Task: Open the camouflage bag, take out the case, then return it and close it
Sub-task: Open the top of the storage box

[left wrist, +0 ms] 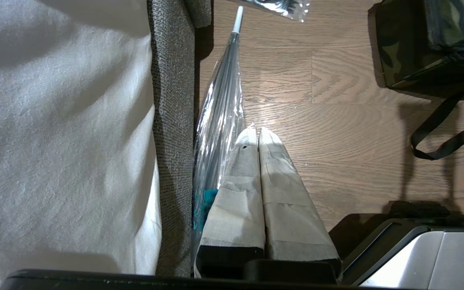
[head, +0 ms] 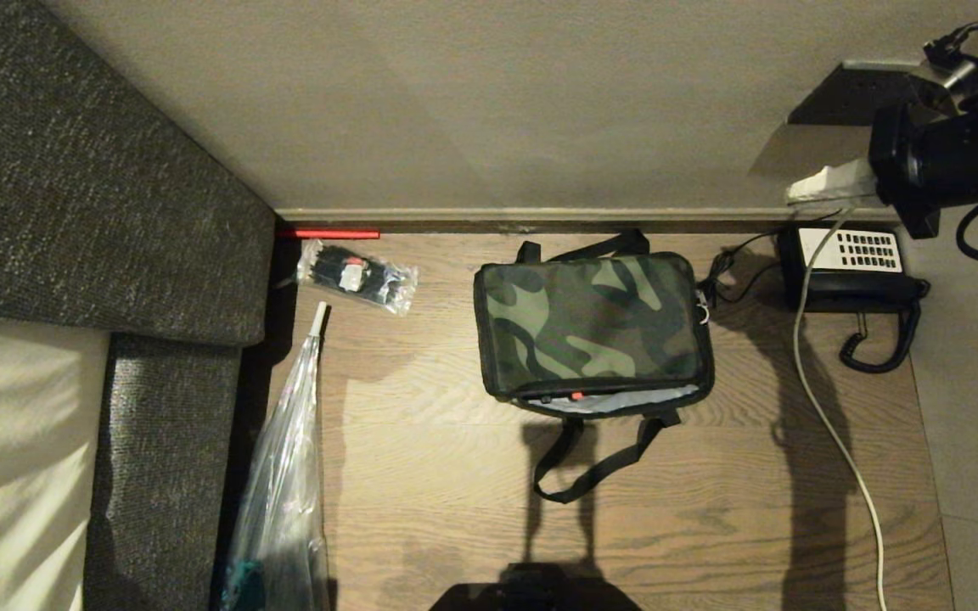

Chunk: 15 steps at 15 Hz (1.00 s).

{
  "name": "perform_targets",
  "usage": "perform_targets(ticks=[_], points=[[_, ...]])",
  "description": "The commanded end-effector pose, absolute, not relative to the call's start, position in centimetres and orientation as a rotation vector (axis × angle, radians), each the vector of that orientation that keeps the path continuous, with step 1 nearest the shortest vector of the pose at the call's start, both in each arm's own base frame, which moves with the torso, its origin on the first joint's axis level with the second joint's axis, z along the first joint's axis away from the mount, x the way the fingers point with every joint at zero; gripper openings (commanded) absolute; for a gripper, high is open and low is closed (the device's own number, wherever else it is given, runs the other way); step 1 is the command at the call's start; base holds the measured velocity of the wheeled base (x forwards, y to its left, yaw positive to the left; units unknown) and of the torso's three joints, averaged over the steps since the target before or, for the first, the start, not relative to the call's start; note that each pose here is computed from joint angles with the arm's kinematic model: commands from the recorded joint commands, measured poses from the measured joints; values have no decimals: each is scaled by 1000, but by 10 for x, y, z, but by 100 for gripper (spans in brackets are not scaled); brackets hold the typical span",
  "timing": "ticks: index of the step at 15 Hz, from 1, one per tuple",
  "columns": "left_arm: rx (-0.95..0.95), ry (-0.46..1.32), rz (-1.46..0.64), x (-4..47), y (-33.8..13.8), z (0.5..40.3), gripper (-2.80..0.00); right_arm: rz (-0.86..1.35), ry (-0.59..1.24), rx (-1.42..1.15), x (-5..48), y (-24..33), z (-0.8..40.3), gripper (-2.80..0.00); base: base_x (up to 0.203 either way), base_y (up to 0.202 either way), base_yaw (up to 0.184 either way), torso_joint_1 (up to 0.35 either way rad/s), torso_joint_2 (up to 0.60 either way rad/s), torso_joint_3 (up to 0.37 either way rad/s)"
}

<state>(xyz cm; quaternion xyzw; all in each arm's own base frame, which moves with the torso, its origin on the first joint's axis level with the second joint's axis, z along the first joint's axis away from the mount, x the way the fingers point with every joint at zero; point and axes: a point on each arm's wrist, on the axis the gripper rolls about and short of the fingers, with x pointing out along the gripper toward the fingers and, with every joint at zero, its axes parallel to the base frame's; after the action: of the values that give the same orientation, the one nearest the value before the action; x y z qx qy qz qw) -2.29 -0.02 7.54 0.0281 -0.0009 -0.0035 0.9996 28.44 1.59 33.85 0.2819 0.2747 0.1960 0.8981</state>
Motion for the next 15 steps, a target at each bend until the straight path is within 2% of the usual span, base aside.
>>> perform_targets(ticks=[1, 3, 9, 12, 14, 15], points=[[57, 1, -6, -23, 0, 75, -280, 404, 575, 572, 283, 16, 338, -280, 0, 0, 0, 0, 0, 0], [57, 1, -6, -23, 0, 75, -280, 400, 604, 528, 281, 16, 332, -280, 0, 0, 0, 0, 0, 0], [57, 1, -6, -23, 0, 75, -280, 371, 813, 174, 265, 11, 271, -280, 0, 0, 0, 0, 0, 0], [57, 1, -6, -23, 0, 75, -280, 368, 913, 180, 265, 9, 241, -280, 0, 0, 0, 0, 0, 0], [57, 1, -6, -23, 0, 75, -280, 363, 883, 193, 278, 9, 221, -280, 0, 0, 0, 0, 0, 0], [57, 1, -6, -23, 0, 75, -280, 351, 854, 215, 290, 9, 211, 0, 0, 0, 0, 0, 0, 0]])
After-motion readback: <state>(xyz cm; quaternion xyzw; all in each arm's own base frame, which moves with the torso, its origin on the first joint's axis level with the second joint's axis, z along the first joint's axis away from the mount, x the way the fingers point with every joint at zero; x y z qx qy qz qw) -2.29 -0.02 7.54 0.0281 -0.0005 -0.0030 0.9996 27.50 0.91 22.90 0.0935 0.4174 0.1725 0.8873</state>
